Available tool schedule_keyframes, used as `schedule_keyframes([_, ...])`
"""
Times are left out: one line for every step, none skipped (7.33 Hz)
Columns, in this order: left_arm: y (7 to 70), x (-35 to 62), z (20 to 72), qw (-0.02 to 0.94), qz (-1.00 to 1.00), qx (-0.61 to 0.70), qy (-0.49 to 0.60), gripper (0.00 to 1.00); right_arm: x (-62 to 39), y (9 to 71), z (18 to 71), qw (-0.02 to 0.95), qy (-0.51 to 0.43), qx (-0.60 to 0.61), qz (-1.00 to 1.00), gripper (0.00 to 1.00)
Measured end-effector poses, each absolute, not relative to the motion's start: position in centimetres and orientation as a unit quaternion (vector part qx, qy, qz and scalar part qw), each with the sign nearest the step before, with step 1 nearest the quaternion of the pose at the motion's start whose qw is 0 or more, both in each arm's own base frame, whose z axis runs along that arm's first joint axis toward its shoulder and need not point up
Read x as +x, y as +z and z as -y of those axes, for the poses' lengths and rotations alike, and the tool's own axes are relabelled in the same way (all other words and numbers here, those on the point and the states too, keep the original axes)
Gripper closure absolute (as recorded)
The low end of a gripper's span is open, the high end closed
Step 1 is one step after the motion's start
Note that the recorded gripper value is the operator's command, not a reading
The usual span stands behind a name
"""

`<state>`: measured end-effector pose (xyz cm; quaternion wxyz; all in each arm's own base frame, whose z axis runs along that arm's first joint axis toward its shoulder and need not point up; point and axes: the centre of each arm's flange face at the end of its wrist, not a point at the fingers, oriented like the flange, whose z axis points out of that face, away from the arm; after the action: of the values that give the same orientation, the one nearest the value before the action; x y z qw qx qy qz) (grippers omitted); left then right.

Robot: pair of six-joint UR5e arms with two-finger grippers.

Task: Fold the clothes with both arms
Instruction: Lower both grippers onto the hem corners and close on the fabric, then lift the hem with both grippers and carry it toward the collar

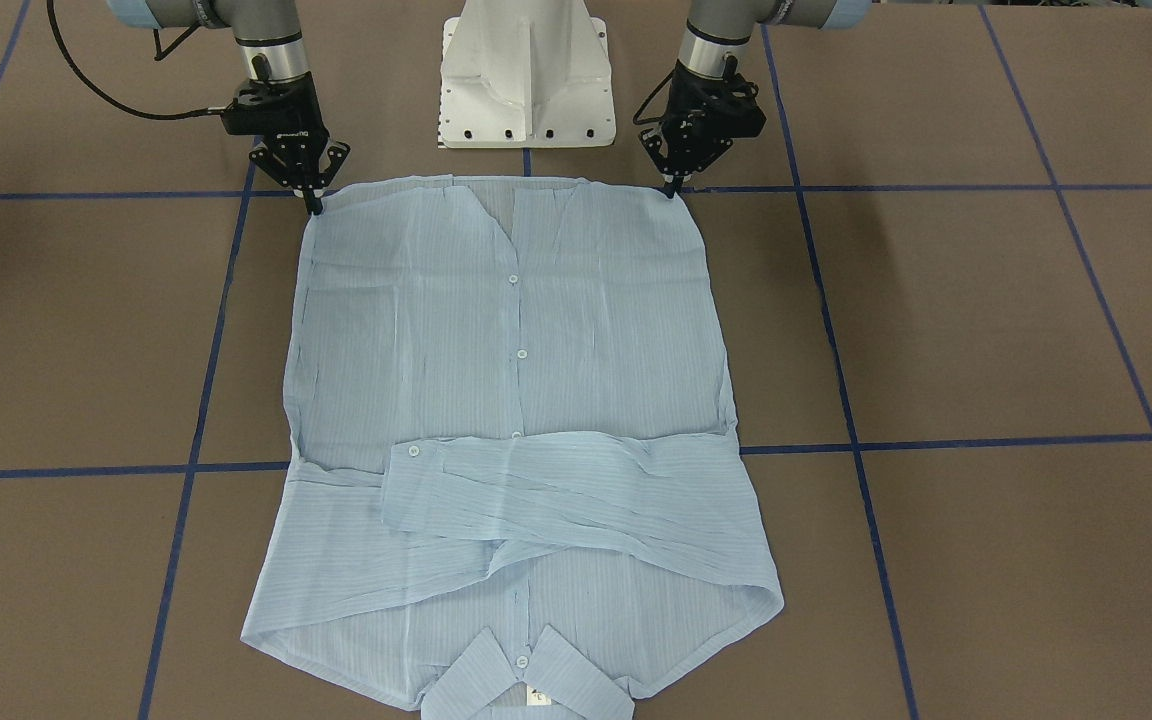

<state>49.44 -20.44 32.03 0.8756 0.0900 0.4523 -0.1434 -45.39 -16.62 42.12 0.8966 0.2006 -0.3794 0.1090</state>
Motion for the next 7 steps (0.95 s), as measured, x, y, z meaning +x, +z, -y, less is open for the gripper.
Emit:
schedule_keyframes([32.0, 49.4, 20.4, 0.876, -0.453, 0.090, -0.143, 1.00, -45.1, 41.5, 16.6, 0.897, 0.109, 0.200, 0.380, 1.00])
schedule_keyframes([31.5, 49.0, 20.4, 0.874, -0.457, 0.089, -0.141, 1.00, -44.0, 39.6, 16.6, 0.897, 0.109, 0.197, 0.381, 1.00])
schedule_keyframes([30.4, 47.8, 20.4, 0.868, -0.469, 0.089, -0.139, 1.00, -42.2, 36.7, 16.5, 0.896, 0.113, 0.184, 0.388, 1.00])
schedule_keyframes([28.7, 45.8, 20.1, 0.859, -0.486, 0.085, -0.137, 1.00, -40.3, 33.9, 16.0, 0.896, 0.114, 0.164, 0.397, 1.00])
schedule_keyframes([26.6, 43.0, 19.3, 0.850, -0.505, 0.071, -0.129, 1.00, -37.8, 30.8, 15.0, 0.899, 0.103, 0.139, 0.403, 1.00])
schedule_keyframes([23.8, 39.6, 17.9, 0.844, -0.523, 0.046, -0.110, 1.00, -34.7, 27.4, 13.9, 0.901, 0.086, 0.111, 0.411, 1.00])
schedule_keyframes([21.1, 36.2, 16.6, 0.837, -0.538, 0.023, -0.092, 1.00, -31.6, 24.4, 13.2, 0.900, 0.072, 0.089, 0.421, 1.00])
